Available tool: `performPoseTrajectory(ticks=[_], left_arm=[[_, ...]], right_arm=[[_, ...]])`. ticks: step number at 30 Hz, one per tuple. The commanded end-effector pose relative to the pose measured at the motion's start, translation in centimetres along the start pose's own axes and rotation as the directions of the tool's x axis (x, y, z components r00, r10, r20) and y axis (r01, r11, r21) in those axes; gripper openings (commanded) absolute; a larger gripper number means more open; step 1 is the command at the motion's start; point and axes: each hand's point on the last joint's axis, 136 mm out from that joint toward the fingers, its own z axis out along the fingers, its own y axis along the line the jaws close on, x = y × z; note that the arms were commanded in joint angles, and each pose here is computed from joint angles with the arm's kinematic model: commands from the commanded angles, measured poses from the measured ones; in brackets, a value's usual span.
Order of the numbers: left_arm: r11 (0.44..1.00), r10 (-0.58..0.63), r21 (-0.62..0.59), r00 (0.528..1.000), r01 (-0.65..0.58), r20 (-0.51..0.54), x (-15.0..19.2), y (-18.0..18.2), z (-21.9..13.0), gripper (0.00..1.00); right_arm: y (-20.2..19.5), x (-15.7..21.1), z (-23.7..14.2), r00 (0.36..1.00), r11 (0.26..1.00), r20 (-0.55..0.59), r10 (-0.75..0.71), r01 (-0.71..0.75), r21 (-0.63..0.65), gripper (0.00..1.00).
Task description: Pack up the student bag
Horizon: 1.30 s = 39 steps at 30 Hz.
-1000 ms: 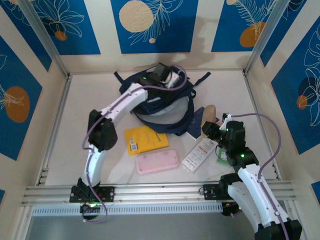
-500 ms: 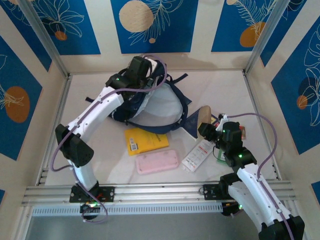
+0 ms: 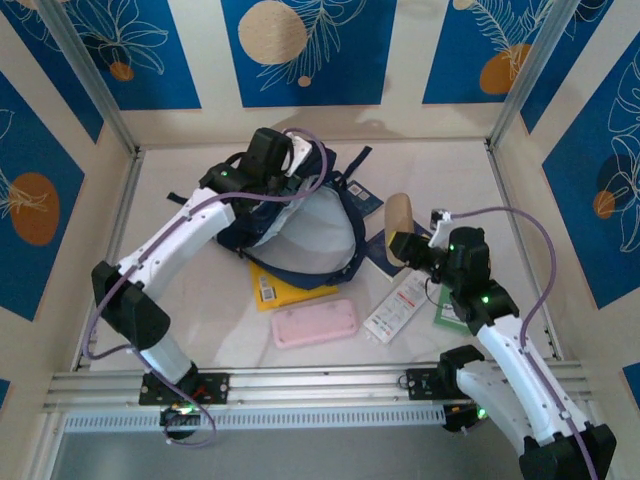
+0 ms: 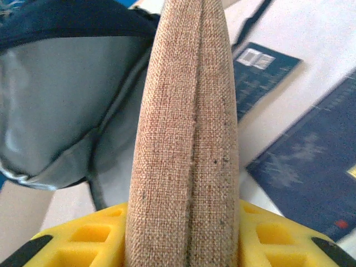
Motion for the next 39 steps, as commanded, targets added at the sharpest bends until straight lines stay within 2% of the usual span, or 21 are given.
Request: performPoseTrajectory(ticks=[1,3,6,9,13,20,25,28,34,39], left_arm=[[0.999,-0.034,0.029,0.971,0.028,0.238,-5.5,1.1,-4.8,0.0],[0.998,-0.043,0.052,0.971,0.032,0.236,-5.4,0.9,-5.1,0.0],[0.994,-0.074,0.096,0.97,0.053,0.233,-5.3,0.6,-5.5,0.0],[0.987,-0.12,0.13,0.966,0.092,0.229,-5.2,0.5,-5.8,0.0],[0.978,-0.166,0.162,0.962,0.132,0.218,-5.1,0.1,-5.9,0.0],[0.97,-0.22,0.153,0.953,0.19,0.207,-4.9,0.7,-6.0,0.0],[0.956,-0.269,0.176,0.938,0.233,0.218,-5.2,1.2,-6.8,0.0],[0.943,-0.312,0.19,0.924,0.273,0.222,-5.5,1.8,-7.1,0.0],[0.902,-0.401,0.256,0.893,0.347,0.204,-5.9,2.1,-7.1,0.0],[0.881,-0.437,0.294,0.874,0.37,0.212,-6.6,2.2,-7.3,0.0]], right_arm=[[5.3,0.5,0.8,0.99,0.971,-0.143,-0.004,-0.03,-0.236,0.36],[7.1,1.1,1.9,0.973,0.95,-0.23,0.008,-0.079,-0.302,0.36],[9.2,2.1,4.1,0.948,0.938,-0.318,-0.006,-0.105,-0.331,0.36],[10.5,2.6,6.7,0.932,0.939,-0.362,-0.021,-0.106,-0.327,0.36],[10.2,2.8,10.5,0.909,0.951,-0.414,0.045,-0.166,-0.261,0.36],[9.7,3.8,16.9,0.898,0.962,-0.416,0.144,-0.226,-0.156,0.36],[9.8,3.6,22.3,0.919,0.967,-0.344,0.192,-0.237,-0.095,0.37],[10.7,4.0,25.8,0.924,0.958,-0.306,0.229,-0.269,-0.097,0.41],[12.5,6.2,32.6,0.944,0.962,-0.261,0.202,-0.241,-0.125,0.44],[13.7,8.5,36.8,0.949,0.97,-0.252,0.189,-0.22,-0.102,0.49]])
